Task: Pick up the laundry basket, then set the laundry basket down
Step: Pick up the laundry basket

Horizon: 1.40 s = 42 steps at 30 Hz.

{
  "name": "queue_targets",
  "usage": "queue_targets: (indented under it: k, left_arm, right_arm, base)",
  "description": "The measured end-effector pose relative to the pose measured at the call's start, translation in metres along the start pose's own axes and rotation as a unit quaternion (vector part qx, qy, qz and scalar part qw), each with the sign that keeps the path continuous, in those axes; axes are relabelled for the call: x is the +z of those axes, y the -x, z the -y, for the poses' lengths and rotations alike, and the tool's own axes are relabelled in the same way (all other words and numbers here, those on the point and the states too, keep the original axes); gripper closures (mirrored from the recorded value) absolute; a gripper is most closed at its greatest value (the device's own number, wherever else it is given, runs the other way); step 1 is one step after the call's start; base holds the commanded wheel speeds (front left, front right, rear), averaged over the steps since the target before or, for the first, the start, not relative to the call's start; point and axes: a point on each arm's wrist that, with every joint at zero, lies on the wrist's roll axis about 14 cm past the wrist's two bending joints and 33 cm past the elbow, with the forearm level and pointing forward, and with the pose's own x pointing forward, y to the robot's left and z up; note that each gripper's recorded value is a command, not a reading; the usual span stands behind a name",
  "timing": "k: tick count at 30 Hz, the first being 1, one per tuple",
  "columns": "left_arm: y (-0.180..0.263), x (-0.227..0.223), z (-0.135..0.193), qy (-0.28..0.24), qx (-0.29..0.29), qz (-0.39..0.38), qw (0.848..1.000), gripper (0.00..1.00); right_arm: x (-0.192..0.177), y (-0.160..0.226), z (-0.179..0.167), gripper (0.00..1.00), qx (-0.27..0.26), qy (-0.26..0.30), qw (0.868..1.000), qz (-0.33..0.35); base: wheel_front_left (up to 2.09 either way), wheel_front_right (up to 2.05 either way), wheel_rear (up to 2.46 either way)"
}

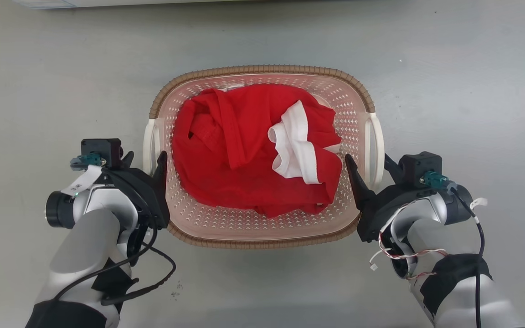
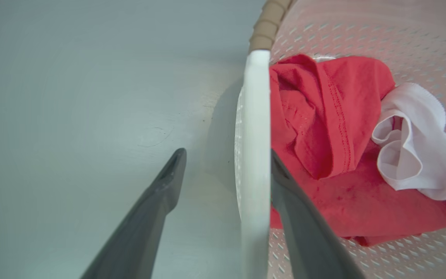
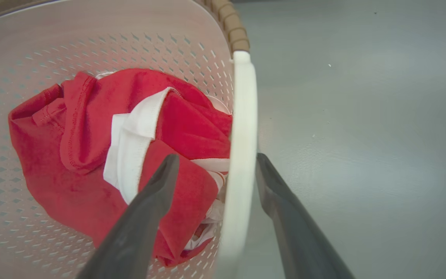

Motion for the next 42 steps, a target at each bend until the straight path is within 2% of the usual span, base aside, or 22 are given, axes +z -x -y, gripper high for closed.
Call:
queue_targets:
  k: [1,2,3,8,19,42]
  left_arm:
    - [0.000,-0.001,-0.001,0.004,0.002,-0.001,1.000,0.00]
    - [0.000,-0.001,-0.002,0.011,0.002,-0.002,1.000,0.63]
    - [0.000,-0.002,-0.003,0.015,0.002,-0.006,1.000,1.00]
    - [-0.002,-0.006,0.005,0.020,-0.009,-0.017,1.000,1.00]
    - [0.008,-0.014,0.010,0.025,-0.008,-0.032,0.999,1.00]
    - [0.067,0.020,0.036,0.018,-0.023,-0.002,1.000,1.00]
  right_arm:
    - [0.001,-0.001,0.000,0.00,0.000,0.000,1.000,0.000]
    - [0.001,-0.002,0.000,0.00,-0.002,-0.004,1.000,0.000]
    - [0.000,-0.003,0.001,1.00,-0.003,-0.008,1.000,-0.005]
    - [-0.007,-0.002,0.003,1.00,-0.012,-0.028,0.999,-0.019]
    - [-0.006,0.006,0.007,1.00,-0.022,-0.032,0.999,-0.028]
    - [0.036,0.060,-0.001,1.00,-0.028,-0.032,0.999,0.002]
  base:
    - [0.00,0.00,0.00]
    - [0.00,0.00,0.00]
    - [0.00,0.00,0.00]
    - [0.00,0.00,0.00]
    - [0.00,0.00,0.00]
    - [0.00,0.00,0.00]
